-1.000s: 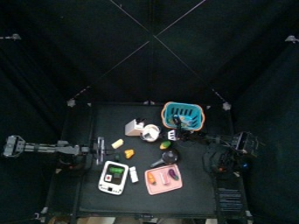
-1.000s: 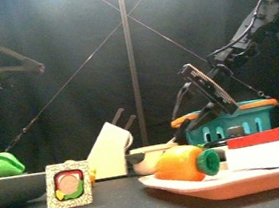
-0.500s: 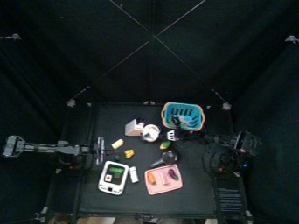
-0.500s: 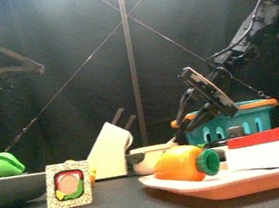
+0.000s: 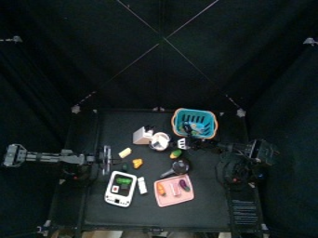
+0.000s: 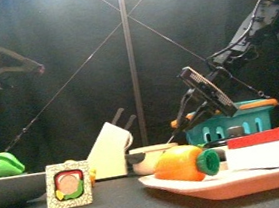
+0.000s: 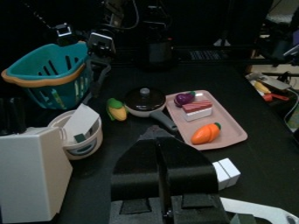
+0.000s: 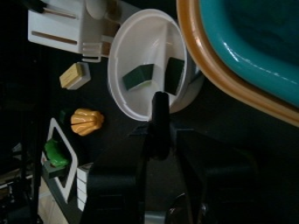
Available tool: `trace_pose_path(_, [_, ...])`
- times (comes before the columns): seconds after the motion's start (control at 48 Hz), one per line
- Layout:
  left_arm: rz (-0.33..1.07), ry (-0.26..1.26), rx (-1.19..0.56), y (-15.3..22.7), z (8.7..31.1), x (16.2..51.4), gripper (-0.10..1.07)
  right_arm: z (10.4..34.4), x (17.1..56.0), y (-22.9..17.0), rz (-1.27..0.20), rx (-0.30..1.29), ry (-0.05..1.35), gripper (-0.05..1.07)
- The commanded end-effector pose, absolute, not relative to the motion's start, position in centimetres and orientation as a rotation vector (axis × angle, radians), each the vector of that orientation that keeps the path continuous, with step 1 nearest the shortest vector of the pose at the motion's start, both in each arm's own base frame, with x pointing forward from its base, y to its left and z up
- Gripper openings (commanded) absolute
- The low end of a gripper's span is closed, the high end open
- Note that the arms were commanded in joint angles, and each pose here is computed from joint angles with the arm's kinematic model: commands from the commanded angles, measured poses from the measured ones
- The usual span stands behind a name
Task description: Grab cleaver handle
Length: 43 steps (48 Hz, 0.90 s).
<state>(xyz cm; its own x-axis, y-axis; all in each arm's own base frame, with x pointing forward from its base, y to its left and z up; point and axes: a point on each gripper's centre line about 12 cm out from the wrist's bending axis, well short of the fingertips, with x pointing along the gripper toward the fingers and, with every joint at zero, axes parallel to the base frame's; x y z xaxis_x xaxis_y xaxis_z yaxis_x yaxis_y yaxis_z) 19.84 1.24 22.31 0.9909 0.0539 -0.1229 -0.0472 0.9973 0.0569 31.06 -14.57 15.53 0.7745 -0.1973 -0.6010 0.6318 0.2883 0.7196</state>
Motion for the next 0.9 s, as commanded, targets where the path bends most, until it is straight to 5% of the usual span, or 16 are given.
trace_pose_path(0.0, [0.053, 0.109, 0.055, 1.3, 22.8, 20.0, 0.01, 16.9, 31.5, -14.7, -0.556, 1.142, 0.405, 0.54])
trace_pose_path(0.875, [0.052, 0.108, 0.055, 1.3, 22.8, 20.0, 0.01, 20.2, 30.9, -13.1, -0.562, 1.0, 0.364, 0.52])
